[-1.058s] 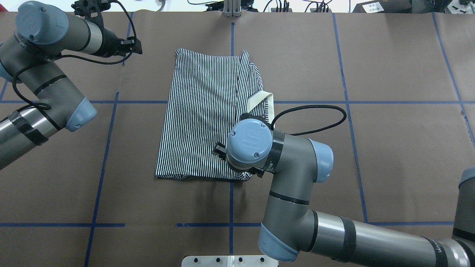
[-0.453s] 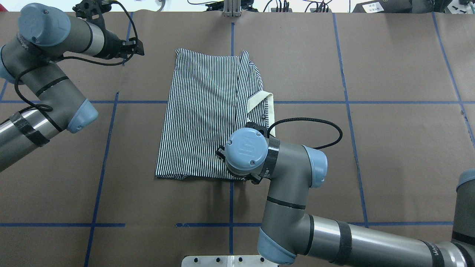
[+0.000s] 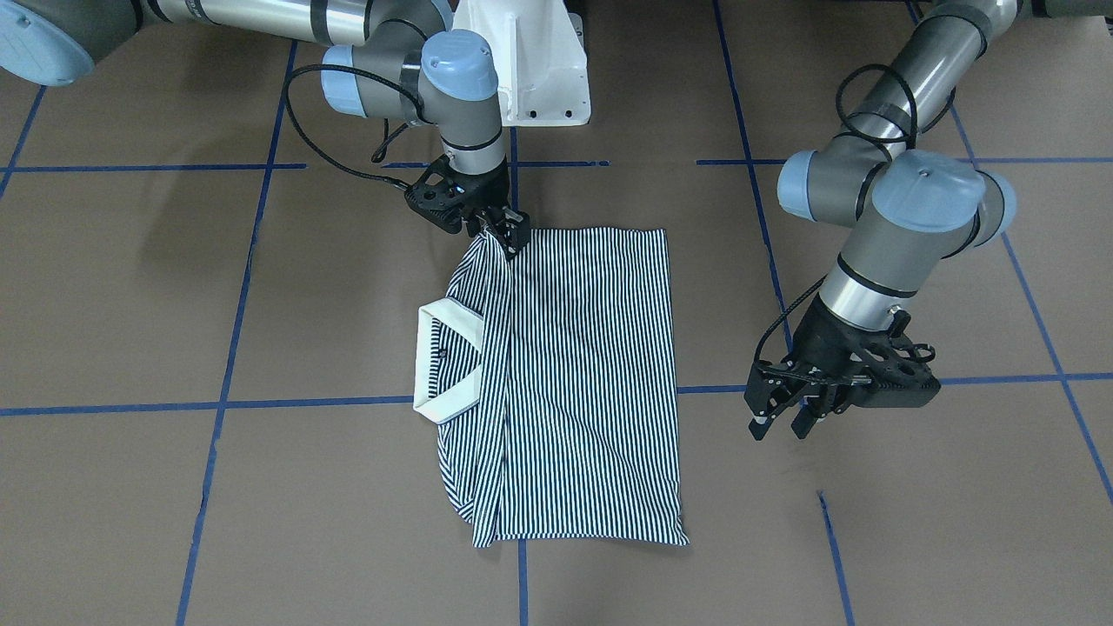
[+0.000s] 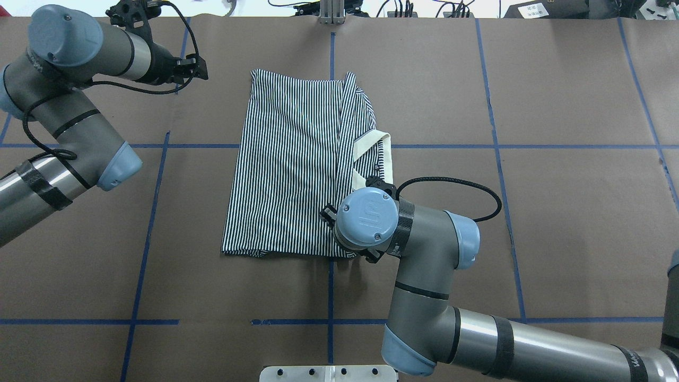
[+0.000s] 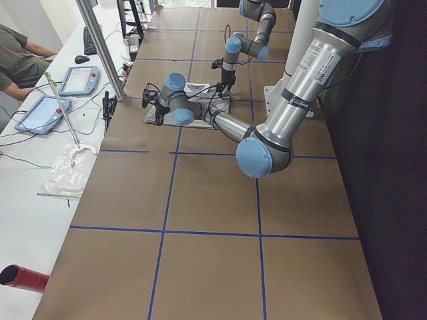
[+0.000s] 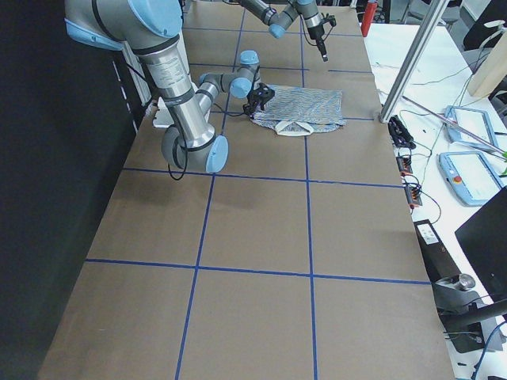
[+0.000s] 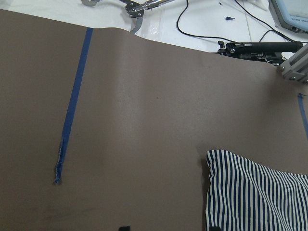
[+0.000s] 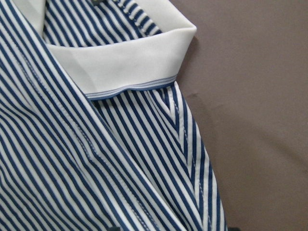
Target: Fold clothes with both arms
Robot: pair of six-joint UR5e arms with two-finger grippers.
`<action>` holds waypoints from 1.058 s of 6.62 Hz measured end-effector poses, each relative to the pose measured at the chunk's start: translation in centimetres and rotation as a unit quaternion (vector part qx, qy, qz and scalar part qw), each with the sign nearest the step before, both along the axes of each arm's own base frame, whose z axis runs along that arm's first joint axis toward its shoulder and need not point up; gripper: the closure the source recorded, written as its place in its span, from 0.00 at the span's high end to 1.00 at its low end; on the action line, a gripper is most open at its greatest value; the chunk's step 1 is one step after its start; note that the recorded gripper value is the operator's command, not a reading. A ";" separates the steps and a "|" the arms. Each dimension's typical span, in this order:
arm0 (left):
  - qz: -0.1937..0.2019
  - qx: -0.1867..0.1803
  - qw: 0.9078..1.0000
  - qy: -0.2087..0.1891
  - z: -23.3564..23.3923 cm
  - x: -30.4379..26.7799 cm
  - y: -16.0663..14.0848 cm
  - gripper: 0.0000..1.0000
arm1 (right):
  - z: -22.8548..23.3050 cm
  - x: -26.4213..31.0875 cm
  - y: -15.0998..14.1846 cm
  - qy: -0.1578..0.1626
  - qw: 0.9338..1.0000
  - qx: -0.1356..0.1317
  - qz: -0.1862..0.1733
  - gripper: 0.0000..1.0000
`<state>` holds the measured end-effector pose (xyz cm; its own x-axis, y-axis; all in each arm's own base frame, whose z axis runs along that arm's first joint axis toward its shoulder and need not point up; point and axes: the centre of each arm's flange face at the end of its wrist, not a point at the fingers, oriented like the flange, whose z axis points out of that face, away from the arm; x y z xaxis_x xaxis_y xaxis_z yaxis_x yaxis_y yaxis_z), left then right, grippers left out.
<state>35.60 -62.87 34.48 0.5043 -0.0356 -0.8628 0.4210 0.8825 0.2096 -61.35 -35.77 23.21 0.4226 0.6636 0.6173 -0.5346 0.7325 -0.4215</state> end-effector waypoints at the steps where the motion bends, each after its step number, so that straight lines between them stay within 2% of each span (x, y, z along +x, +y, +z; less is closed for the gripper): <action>1: 0.000 0.000 1.000 0.000 0.0 0.0 0.0 0.63 | 0.1 0.1 -0.2 0.001 1.000 0.000 0.003 0.14; 2: 0.000 0.000 1.000 0.000 -0.1 0.0 0.0 0.63 | 0.2 0.1 -0.2 0.002 1.000 -0.002 0.004 0.13; 3: 0.000 0.000 1.000 0.000 -0.1 0.0 0.0 0.63 | 0.3 0.2 -0.2 0.004 1.000 -0.004 0.005 0.24; 4: 0.000 0.000 1.000 0.000 -0.1 0.0 0.0 0.63 | 0.3 0.2 -0.2 0.004 1.000 -0.005 0.005 0.55; 5: 0.000 0.000 1.000 -0.001 0.0 0.0 0.0 0.63 | 0.2 0.3 -0.1 0.004 1.000 -0.005 0.005 0.70; 6: 0.000 -0.001 1.000 -0.001 0.2 0.0 0.0 0.63 | 0.2 0.3 -0.1 0.006 1.000 -0.006 0.005 0.79; 7: 0.000 -0.001 1.000 -0.002 0.3 0.1 0.0 0.63 | 0.3 0.3 -0.1 0.006 1.000 -0.006 0.005 0.79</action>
<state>35.65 -62.91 34.73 0.5074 -0.0378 -0.8609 0.4198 0.8833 0.2087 -61.03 -35.85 23.48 0.4240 0.6749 0.6039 -0.5467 0.7224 -0.4234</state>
